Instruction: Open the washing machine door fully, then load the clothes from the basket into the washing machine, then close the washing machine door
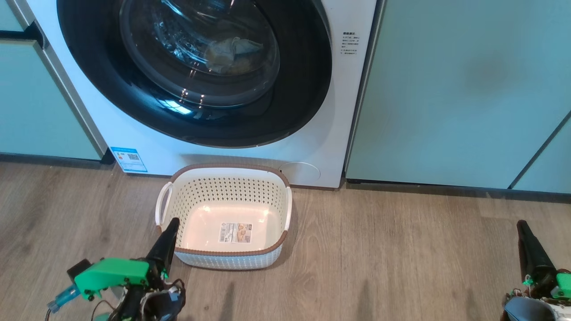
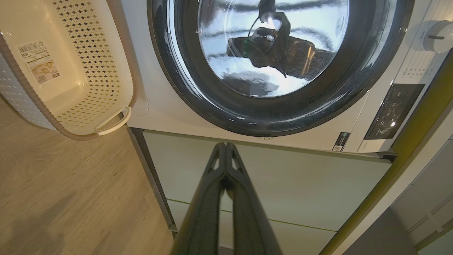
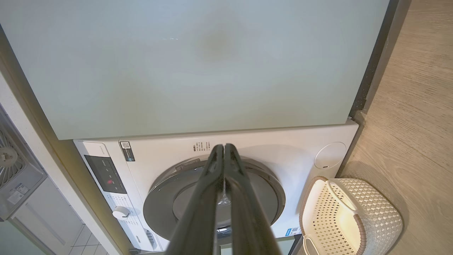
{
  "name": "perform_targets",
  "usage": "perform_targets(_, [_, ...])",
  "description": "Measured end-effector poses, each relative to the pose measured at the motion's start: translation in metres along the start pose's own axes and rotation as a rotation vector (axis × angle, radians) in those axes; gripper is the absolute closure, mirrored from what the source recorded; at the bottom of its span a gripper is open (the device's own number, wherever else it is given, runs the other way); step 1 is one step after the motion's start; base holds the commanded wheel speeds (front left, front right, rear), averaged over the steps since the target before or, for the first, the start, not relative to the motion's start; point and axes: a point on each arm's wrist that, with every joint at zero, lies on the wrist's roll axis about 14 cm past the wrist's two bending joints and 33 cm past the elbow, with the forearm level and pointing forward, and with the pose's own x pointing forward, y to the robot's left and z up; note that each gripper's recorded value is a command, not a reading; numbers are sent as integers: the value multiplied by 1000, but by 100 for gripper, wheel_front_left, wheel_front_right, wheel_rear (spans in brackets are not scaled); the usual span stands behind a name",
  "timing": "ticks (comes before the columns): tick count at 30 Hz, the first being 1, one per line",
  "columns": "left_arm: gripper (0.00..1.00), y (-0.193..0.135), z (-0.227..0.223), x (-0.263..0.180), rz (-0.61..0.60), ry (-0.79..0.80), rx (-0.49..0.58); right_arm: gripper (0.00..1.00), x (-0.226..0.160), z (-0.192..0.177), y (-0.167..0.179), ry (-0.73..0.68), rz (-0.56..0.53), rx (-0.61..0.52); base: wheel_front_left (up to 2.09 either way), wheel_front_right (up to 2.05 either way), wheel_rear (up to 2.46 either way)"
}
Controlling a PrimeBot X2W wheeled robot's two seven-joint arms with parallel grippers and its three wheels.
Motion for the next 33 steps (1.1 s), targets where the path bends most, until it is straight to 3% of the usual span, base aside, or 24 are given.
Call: perform_targets(33, [100, 0, 0, 0, 0, 0, 0, 100, 0, 0, 0, 2, 0, 2, 0, 0, 0])
